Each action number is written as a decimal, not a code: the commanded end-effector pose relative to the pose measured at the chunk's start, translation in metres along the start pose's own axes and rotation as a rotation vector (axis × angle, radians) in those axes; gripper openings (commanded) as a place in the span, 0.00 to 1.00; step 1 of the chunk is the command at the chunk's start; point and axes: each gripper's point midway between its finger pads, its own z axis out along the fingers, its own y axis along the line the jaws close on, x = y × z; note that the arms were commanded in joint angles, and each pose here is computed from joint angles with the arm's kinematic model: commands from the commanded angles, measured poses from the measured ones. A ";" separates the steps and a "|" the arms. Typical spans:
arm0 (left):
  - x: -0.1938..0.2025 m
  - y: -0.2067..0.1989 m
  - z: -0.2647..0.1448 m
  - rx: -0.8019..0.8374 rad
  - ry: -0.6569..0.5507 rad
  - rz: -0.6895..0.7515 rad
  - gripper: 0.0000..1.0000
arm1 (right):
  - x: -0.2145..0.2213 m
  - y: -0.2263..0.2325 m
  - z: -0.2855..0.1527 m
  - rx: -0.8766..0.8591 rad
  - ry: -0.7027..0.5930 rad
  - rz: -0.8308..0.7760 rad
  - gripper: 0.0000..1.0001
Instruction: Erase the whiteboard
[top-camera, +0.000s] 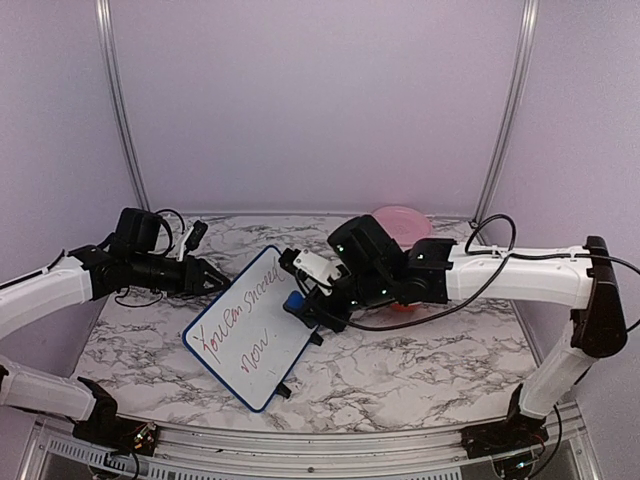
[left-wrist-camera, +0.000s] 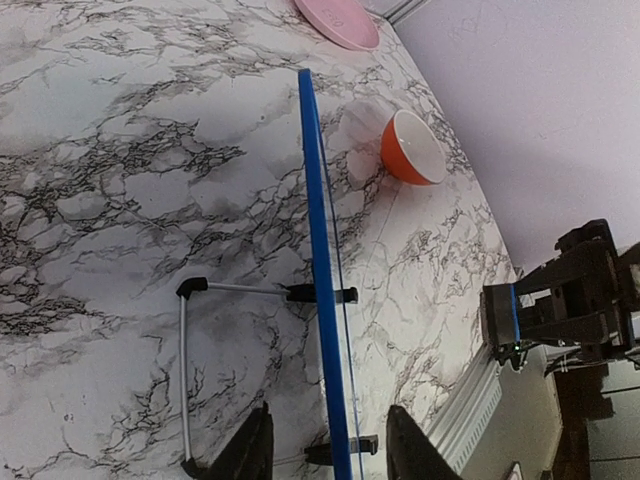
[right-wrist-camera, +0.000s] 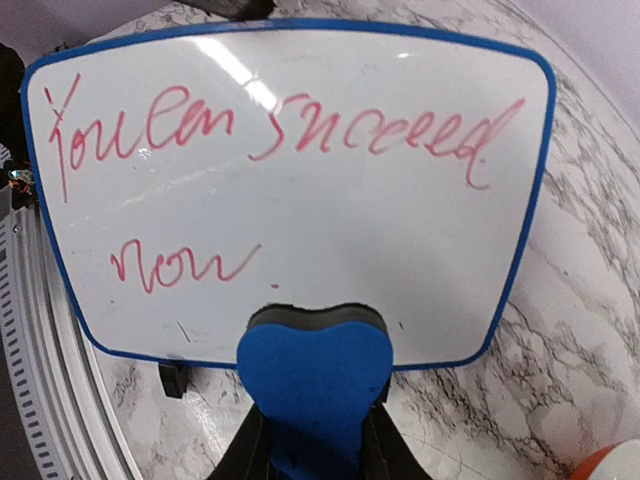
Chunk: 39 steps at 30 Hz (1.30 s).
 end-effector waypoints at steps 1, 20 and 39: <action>0.009 -0.008 -0.003 0.039 0.018 0.018 0.35 | -0.042 0.038 0.011 -0.058 -0.084 -0.135 0.00; 0.019 -0.010 -0.001 0.063 0.014 0.015 0.09 | -0.086 0.103 0.056 -0.018 -0.147 -0.199 0.00; 0.018 -0.005 0.002 0.008 -0.009 -0.002 0.00 | -0.104 0.129 0.083 0.002 -0.069 -0.177 0.00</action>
